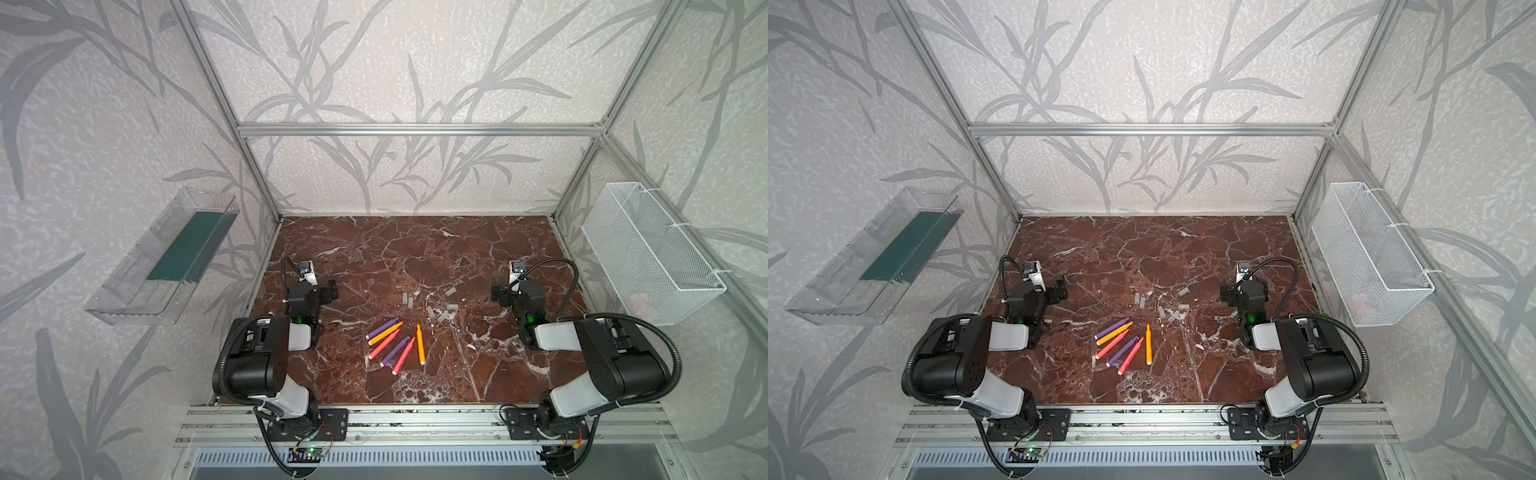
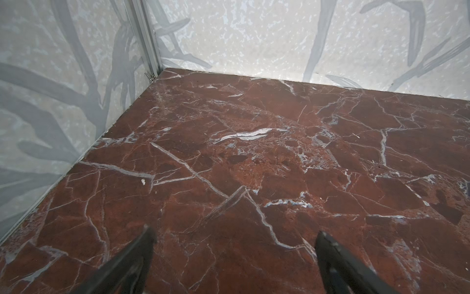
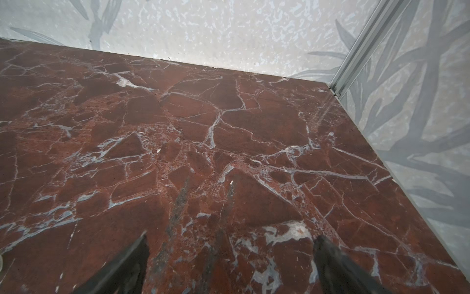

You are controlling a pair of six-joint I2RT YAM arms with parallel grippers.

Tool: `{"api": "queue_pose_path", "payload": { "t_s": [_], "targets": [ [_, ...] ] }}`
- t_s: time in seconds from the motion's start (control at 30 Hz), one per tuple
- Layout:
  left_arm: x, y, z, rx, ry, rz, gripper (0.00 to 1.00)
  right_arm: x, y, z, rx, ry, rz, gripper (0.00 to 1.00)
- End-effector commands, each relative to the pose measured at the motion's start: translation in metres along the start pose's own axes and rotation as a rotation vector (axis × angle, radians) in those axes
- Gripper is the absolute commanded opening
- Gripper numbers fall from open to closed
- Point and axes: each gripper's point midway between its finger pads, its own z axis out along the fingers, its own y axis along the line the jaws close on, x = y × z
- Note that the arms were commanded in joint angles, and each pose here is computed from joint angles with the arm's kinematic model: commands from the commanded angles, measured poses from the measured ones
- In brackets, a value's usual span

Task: Insert pens into pen caps
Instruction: Pick up a pen from the center of the table.

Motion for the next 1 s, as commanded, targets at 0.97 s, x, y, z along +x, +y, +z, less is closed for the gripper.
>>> {"api": "queue_pose_path", "payload": {
  "t_s": [0.97],
  "targets": [
    [-0.085, -0.008, -0.065, 0.03, -0.036, -0.299, 0.99, -0.062, -0.018, -0.062, 0.137, 0.155, 0.232, 0.99]
  ]
}}
